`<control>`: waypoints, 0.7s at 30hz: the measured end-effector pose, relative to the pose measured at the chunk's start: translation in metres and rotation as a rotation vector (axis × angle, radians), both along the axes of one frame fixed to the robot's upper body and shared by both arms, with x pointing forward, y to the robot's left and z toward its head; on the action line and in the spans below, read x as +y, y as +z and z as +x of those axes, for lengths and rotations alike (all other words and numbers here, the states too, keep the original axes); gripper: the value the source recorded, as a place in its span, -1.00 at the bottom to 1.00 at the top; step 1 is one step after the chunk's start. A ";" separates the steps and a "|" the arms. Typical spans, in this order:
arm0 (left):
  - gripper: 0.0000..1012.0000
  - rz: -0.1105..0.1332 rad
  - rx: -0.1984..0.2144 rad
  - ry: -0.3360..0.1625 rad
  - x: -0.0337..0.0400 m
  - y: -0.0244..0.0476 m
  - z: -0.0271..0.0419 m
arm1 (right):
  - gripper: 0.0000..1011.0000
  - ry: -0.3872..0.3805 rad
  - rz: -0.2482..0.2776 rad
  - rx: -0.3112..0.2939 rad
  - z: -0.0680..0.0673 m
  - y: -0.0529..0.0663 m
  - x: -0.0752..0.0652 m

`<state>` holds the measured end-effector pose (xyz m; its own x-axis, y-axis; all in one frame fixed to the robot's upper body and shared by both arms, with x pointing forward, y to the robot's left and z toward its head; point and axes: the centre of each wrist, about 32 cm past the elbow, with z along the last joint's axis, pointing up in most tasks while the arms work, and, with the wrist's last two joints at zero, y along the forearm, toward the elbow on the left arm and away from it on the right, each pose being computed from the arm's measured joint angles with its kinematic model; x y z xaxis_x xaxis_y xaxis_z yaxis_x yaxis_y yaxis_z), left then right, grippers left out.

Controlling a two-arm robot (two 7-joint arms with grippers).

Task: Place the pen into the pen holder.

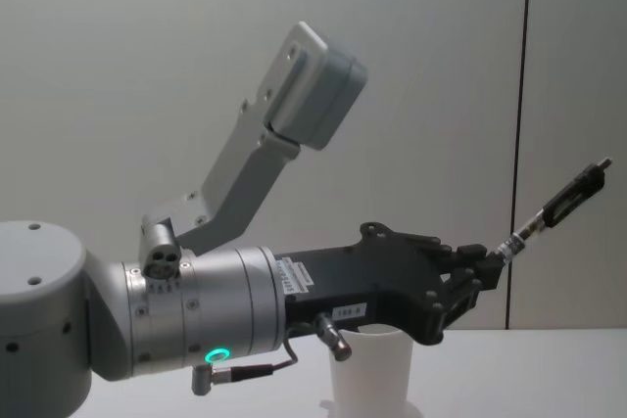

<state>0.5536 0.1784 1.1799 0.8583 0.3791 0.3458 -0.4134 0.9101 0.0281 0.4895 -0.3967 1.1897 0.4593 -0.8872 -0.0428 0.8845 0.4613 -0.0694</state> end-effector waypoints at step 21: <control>-0.74 0.000 0.000 0.000 0.0000 0.0000 0.0000 | 0.98 0.198 0.227 0.141 -0.016 -0.002 -0.026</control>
